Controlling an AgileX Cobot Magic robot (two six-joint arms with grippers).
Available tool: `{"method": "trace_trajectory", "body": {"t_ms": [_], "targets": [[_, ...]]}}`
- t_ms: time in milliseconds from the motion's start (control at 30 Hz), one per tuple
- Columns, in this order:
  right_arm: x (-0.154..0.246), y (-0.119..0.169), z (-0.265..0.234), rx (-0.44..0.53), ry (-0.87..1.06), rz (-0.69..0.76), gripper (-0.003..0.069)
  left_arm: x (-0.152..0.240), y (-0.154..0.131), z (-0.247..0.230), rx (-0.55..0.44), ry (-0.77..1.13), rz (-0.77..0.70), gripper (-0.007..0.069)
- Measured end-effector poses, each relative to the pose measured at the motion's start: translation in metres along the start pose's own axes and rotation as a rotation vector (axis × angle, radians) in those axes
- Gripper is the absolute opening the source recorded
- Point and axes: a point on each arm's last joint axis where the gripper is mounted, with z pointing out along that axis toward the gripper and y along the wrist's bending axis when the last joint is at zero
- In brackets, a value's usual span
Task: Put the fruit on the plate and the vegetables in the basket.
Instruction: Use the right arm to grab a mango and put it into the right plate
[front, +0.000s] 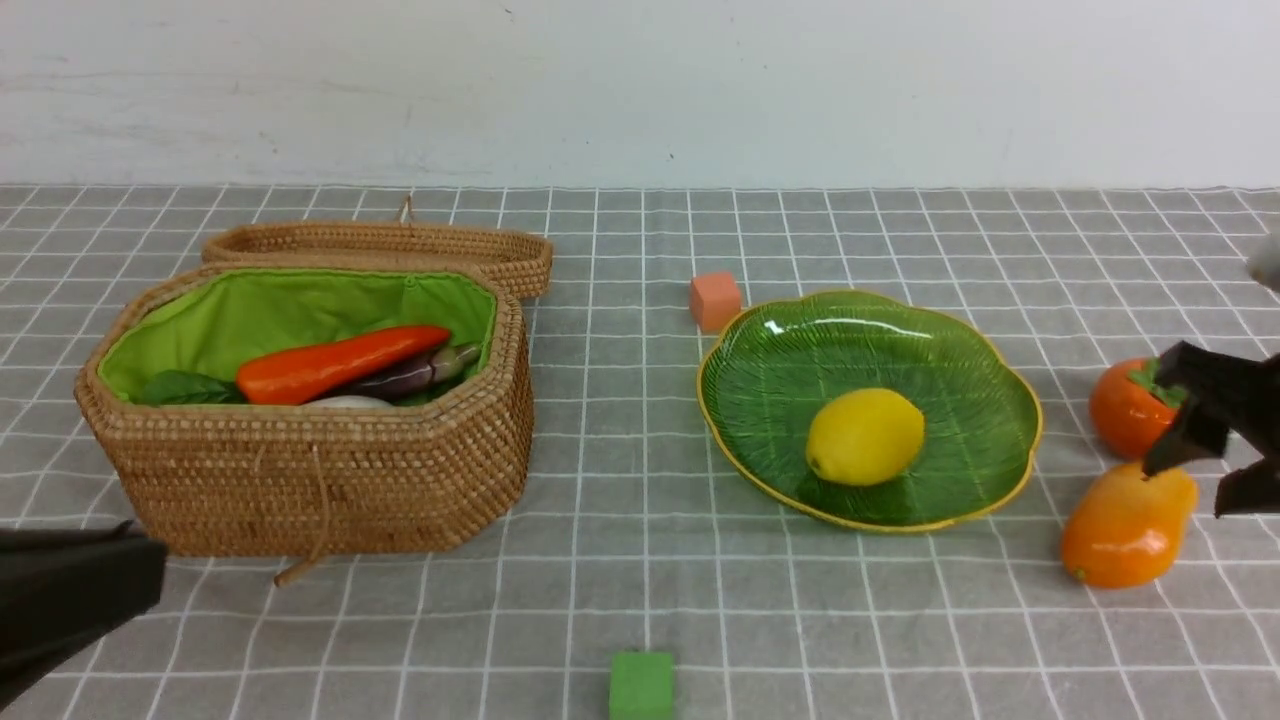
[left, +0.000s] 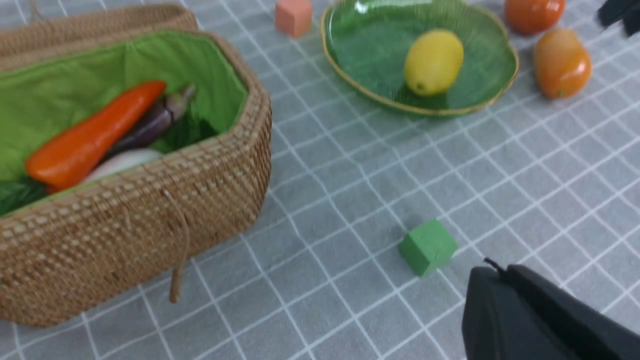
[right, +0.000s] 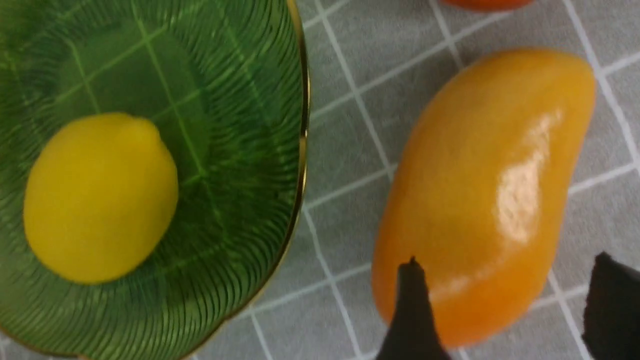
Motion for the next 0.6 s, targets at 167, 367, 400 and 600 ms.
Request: {"method": "trace_trajectory", "body": {"t_ms": [167, 367, 400, 600], "targets": [[-0.017, -0.011, 0.041, 0.052, 0.050, 0.017, 0.0638, 0.005, 0.000, -0.003, 0.001, 0.010, -0.004, -0.0013], [-0.014, -0.020, 0.068, 0.068, 0.112, 0.067, 0.0635, 0.006, 0.000, -0.003, 0.002, 0.021, -0.006, -0.0013], [-0.013, -0.019, 0.072, 0.069, 0.124, 0.060, 0.0620, 0.006, 0.000, -0.003, 0.002, 0.021, -0.006, -0.0013], [-0.010, -0.014, 0.067, 0.065, 0.181, -0.027, 0.0538, 0.006, 0.000, -0.003, 0.004, 0.018, -0.008, -0.0013]]}}
